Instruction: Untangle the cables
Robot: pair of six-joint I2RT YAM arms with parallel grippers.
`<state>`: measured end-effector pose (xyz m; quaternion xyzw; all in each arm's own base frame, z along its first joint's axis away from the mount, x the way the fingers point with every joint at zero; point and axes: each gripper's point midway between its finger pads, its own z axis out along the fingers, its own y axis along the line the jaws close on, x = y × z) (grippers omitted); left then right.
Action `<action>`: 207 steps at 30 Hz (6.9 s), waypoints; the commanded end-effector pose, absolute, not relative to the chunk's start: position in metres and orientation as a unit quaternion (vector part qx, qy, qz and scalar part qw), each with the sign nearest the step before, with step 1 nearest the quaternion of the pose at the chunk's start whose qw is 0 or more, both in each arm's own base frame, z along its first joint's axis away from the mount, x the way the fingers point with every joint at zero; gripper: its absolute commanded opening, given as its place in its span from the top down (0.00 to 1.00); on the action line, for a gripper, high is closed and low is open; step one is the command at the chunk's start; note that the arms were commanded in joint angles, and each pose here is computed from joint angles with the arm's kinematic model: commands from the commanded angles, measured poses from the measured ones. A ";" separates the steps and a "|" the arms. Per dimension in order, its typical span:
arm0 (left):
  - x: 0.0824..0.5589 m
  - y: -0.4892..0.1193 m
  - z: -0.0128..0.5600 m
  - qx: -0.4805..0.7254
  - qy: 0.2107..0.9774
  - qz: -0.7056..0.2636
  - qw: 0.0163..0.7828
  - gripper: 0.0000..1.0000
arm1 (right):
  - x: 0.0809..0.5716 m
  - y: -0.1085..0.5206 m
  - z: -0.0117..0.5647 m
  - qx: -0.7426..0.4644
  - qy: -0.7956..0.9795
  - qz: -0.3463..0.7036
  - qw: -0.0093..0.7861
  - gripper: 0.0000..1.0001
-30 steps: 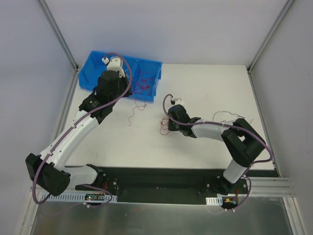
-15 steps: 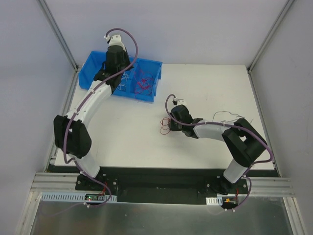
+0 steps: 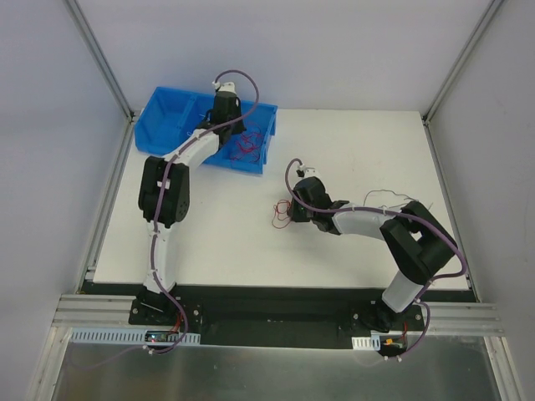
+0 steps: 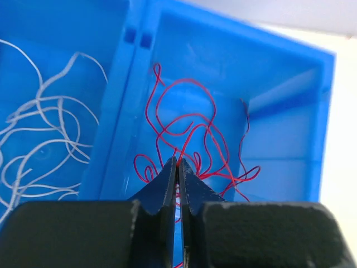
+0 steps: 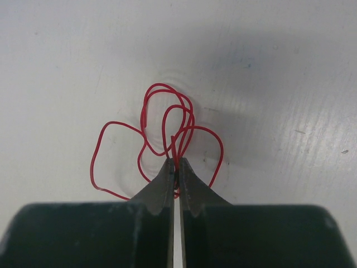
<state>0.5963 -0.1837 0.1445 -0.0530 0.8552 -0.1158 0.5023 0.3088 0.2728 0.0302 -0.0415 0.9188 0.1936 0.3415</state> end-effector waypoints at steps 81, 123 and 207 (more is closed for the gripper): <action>0.253 -0.231 0.124 0.048 0.879 -0.337 0.333 1.00 | 0.270 0.318 0.071 -0.106 0.841 0.391 0.359 0.39; 0.208 -0.191 0.352 0.208 0.679 -0.347 0.612 1.00 | 0.322 0.225 0.070 0.054 0.880 0.059 0.467 0.71; 0.270 -0.308 0.133 0.179 0.834 -0.441 0.280 1.00 | 0.309 0.256 0.106 -0.044 0.805 0.426 0.411 0.37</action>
